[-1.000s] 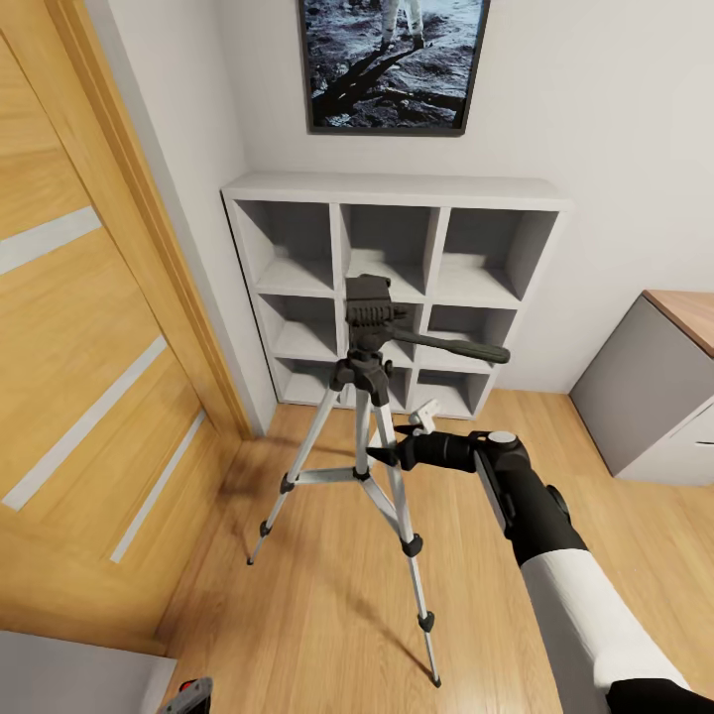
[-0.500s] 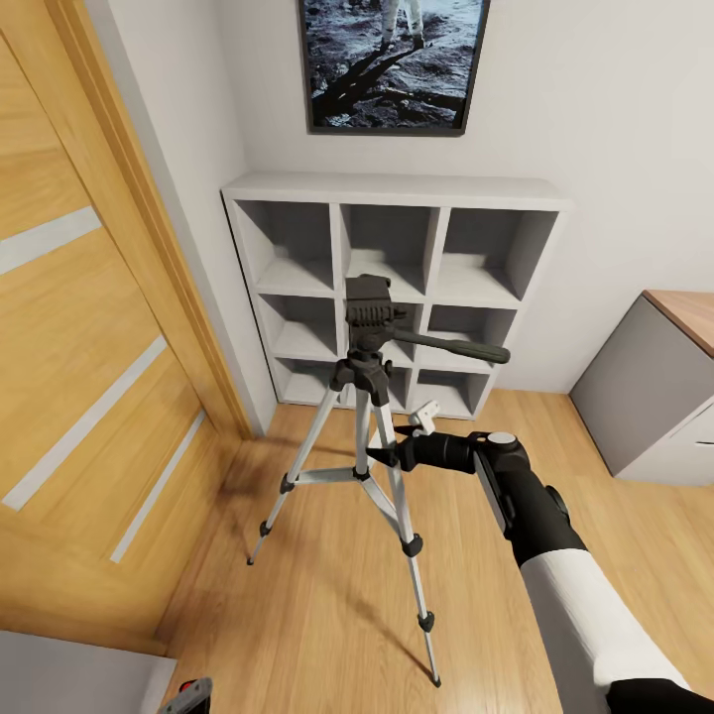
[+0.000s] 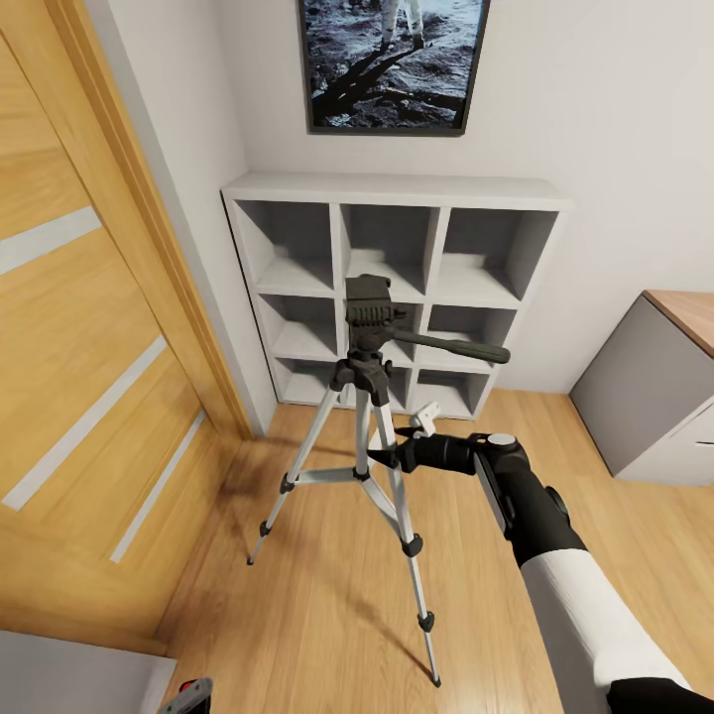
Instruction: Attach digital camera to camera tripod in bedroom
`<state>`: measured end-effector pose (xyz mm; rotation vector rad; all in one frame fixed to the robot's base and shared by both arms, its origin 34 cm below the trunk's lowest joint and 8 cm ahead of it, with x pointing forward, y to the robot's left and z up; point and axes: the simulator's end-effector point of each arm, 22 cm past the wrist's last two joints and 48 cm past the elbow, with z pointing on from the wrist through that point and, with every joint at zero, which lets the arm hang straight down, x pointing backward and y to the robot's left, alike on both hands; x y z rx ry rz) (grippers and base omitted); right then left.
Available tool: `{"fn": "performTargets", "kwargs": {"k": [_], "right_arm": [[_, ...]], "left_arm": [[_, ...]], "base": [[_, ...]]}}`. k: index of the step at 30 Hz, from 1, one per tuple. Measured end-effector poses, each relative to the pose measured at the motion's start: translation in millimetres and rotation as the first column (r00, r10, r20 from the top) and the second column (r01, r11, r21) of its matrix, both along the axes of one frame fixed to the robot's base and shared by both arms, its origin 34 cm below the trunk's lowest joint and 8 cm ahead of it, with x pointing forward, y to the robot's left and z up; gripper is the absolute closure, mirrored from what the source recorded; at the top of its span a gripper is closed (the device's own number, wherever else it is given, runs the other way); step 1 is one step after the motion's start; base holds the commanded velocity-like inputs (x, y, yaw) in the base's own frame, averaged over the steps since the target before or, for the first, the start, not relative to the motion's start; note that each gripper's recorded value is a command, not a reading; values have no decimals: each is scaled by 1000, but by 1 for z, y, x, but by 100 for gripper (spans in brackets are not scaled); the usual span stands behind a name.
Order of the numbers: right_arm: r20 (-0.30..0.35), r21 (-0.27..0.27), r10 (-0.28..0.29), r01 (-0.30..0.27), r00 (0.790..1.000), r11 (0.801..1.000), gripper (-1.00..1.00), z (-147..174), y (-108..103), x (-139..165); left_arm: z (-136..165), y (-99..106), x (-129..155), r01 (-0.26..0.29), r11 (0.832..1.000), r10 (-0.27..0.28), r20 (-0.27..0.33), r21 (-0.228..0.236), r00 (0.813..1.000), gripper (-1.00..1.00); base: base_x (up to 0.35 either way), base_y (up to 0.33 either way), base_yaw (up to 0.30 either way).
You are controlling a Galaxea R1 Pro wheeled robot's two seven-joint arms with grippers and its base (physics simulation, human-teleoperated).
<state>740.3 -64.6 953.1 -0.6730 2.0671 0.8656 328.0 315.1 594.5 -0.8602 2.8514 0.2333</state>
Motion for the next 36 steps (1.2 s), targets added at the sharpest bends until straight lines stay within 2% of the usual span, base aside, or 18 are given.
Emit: {"fn": "performTargets", "kwargs": {"k": [14, 15, 30, 33, 36], "right_arm": [[-15, -18, -22, 21, 1000, 1000, -100, -10, -4, 1], [-15, -18, -22, 21, 1000, 1000, 100, -10, -4, 1], [-24, -21, -29, 29, 999, 999, 100, -14, -5, 1], [-27, -37, -46, 44, 999, 998, 100, -19, -9, 3], [-33, -44, -55, 54, 998, 998, 100, -22, -11, 3]], "left_arm": [[0, -1, 0, 0, 1000, 0, 0, -1, 1000, 100], [0, -1, 0, 0, 1000, 0, 0, -1, 1000, 100], [-1, -4, -5, 3, 1000, -3, -11, -5, 1000, 100], [-4, -9, -36, -4, 1000, 3, -75, -15, 997, 100], [-4, -8, -48, -1, 1000, 0, -103, -13, 995, 100]], "base": [[0, 0, 0], [0, 0, 0], [0, 0, 0], [0, 0, 0], [0, 0, 0]]}}
